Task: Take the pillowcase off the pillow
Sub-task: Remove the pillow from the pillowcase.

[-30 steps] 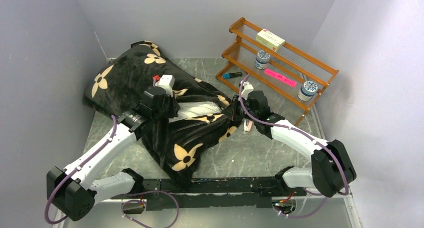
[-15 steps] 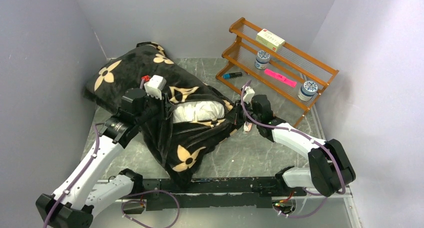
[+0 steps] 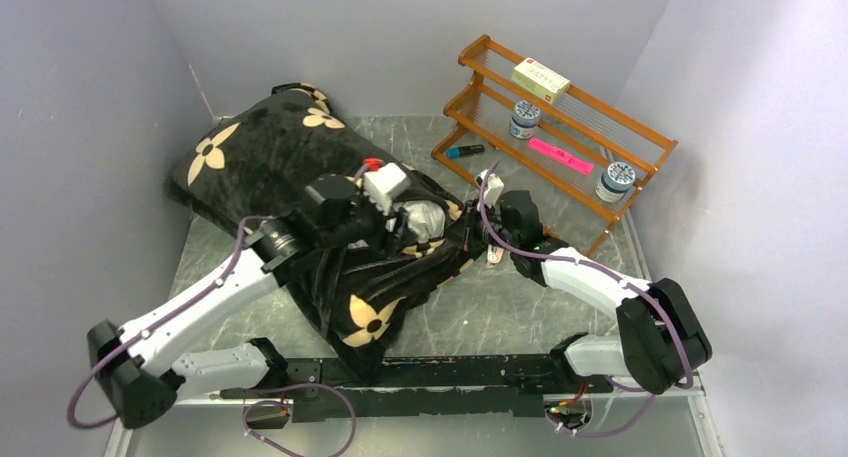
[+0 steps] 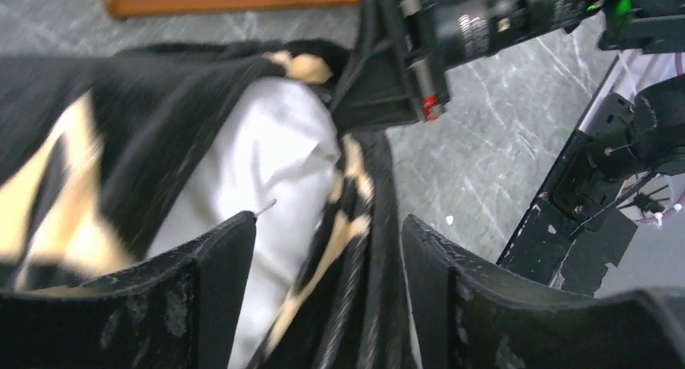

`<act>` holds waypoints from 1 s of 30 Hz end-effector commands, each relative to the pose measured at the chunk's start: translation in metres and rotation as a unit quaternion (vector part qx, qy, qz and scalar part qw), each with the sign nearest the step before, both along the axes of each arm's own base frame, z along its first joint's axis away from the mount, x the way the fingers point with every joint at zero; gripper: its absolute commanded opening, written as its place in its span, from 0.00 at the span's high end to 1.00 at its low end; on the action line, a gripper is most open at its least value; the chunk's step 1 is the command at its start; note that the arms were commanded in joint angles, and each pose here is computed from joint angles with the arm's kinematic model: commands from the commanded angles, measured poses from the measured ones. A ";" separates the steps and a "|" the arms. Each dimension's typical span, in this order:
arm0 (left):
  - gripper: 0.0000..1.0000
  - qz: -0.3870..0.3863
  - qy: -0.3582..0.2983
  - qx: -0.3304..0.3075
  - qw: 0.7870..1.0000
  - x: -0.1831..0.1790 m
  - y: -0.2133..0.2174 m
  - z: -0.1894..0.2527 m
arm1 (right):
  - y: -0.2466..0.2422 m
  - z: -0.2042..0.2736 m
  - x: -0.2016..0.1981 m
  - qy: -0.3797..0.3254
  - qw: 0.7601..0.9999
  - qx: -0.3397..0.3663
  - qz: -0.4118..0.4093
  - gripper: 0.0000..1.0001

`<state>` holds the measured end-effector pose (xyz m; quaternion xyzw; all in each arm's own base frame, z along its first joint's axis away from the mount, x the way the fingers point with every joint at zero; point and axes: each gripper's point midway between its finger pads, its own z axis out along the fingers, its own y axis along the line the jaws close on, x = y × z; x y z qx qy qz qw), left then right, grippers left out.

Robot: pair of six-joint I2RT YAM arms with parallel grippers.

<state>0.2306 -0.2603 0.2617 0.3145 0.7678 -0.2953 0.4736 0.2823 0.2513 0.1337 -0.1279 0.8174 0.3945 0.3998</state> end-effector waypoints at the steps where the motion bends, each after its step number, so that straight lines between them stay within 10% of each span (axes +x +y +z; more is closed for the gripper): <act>1: 0.26 -0.018 -0.089 0.039 0.995 0.014 -0.036 0.031 | 0.016 0.024 -0.010 -0.019 0.999 0.026 0.039 1.00; 13: 0.03 -0.033 -0.156 0.098 0.982 0.041 -0.063 0.020 | 0.020 0.025 -0.014 -0.025 0.999 0.022 0.043 1.00; 30: 0.08 -0.077 -0.129 0.226 0.962 0.062 -0.077 -0.044 | 0.015 0.030 -0.014 -0.036 0.999 0.014 0.033 1.00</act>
